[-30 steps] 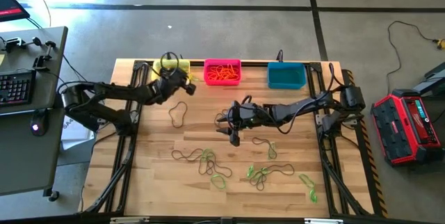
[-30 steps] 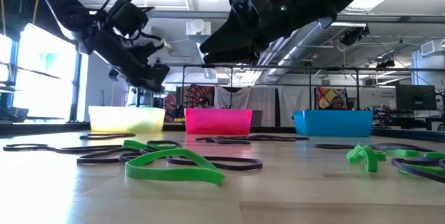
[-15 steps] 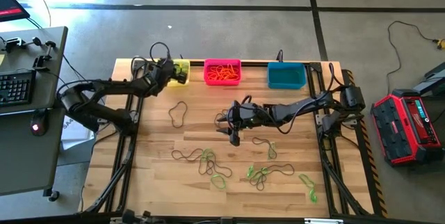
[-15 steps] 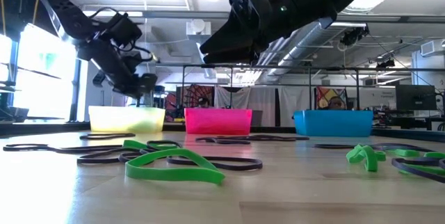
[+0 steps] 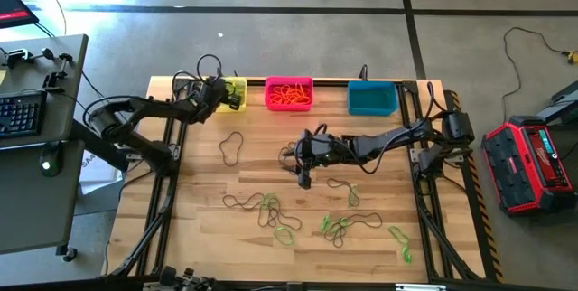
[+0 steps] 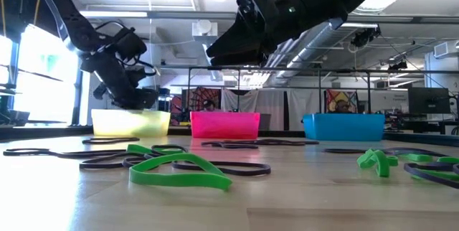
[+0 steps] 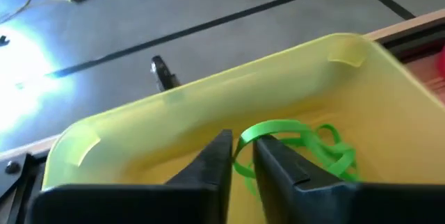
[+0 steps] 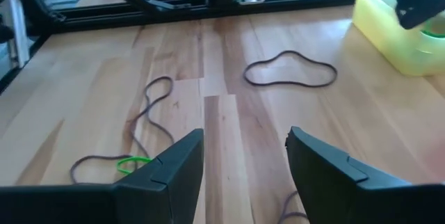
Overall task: Sort rubber bands into baskets
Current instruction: Put the green rubber band into the yellow bin
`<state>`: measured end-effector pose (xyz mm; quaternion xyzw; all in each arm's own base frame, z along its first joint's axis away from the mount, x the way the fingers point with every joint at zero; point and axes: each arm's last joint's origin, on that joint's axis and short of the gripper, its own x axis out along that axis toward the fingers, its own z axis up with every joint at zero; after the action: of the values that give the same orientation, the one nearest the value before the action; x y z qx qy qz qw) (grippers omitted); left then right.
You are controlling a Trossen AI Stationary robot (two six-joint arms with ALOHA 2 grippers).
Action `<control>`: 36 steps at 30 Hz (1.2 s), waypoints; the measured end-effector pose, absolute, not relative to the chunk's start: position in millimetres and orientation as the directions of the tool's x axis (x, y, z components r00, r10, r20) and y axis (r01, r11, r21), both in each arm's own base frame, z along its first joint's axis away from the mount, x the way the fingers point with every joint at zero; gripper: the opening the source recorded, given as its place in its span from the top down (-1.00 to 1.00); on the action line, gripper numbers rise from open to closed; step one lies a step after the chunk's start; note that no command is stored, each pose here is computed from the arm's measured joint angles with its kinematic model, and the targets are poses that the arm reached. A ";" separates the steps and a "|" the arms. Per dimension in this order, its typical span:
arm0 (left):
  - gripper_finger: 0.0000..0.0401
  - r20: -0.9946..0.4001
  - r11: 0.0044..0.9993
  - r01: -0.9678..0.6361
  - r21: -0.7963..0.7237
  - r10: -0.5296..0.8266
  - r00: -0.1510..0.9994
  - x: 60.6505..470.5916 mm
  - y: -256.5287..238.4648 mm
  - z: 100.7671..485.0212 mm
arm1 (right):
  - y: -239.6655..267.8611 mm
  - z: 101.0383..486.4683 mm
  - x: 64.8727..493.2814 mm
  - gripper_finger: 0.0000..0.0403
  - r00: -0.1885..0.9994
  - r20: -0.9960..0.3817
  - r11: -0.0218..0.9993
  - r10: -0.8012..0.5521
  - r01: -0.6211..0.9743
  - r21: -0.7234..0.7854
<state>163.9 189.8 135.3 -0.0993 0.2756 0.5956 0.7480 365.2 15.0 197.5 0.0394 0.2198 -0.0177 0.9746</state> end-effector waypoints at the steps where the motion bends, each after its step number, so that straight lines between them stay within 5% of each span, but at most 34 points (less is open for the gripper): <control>1: 0.68 -0.526 0.278 -0.943 0.185 0.838 0.144 164.7 189.5 135.8 | 14.7 197.5 365.2 0.03 0.903 -0.430 0.995 -0.026 0.063 0.072; 13: 0.12 -0.519 0.345 -0.904 0.252 0.837 0.174 173.0 182.3 136.4 | 12.5 196.5 364.7 0.03 0.895 -0.439 0.990 -0.080 0.122 0.069; 26: 0.07 -0.567 0.514 -0.823 0.243 0.764 0.309 160.1 169.3 162.4 | 12.3 195.9 359.2 0.03 0.866 -0.494 0.988 -0.080 0.136 0.077; 36: 0.07 -0.500 0.770 -0.633 0.082 0.581 0.642 156.6 127.4 205.4 | 12.3 194.0 357.7 0.03 0.851 -0.519 0.989 -0.078 0.131 0.067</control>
<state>156.6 127.4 205.4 -0.0501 0.2578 0.3353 0.9048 357.7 12.3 194.0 0.0499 0.2672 -0.0545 0.9608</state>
